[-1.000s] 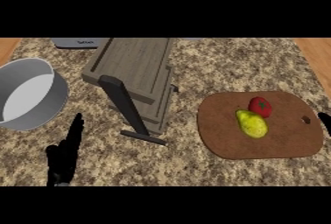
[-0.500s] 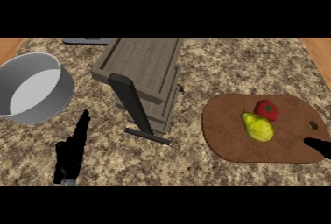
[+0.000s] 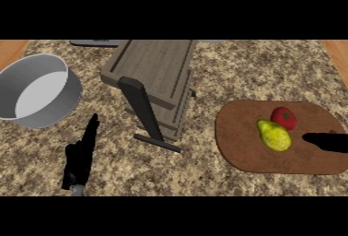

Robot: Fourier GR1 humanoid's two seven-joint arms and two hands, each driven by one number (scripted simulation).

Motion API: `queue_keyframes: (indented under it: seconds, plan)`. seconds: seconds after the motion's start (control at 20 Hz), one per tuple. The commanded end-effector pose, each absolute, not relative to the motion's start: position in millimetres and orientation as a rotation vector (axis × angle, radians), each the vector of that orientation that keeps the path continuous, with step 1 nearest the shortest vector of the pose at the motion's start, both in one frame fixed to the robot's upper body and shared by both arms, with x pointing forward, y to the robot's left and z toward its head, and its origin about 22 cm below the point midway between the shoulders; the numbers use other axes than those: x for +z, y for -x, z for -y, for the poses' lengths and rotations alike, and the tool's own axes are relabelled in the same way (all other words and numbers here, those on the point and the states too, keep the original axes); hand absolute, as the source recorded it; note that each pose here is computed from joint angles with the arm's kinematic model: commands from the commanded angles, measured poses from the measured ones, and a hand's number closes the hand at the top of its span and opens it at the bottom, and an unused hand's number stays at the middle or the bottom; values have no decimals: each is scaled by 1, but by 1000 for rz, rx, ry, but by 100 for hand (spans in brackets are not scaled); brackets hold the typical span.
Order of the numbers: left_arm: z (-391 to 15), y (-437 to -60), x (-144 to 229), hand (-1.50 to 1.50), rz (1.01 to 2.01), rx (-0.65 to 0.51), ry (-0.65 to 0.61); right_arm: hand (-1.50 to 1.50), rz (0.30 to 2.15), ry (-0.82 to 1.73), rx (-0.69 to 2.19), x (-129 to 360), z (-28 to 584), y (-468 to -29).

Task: Pick the tomato from the cutting board and place it in the tiered basket

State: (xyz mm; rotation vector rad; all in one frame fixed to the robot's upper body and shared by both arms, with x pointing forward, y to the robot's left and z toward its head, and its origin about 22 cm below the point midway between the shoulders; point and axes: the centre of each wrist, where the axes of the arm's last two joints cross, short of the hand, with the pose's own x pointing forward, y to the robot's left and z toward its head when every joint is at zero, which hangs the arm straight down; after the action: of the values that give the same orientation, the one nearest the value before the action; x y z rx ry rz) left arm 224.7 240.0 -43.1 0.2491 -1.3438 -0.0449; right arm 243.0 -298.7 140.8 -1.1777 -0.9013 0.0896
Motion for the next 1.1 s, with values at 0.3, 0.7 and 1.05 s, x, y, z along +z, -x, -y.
queue_keyframes:
  seconds: [0.3,0.7,1.05]
  plan:
    - [-244,-213,-54,0,1312,-52,-238,-150,519,1211,164,124,271,-288]
    - [-251,-209,-64,0,1296,-34,-257,-150,488,1126,171,119,249,-315]
    - [-245,-218,-50,0,1316,-39,-242,-150,408,1100,222,113,239,-343]
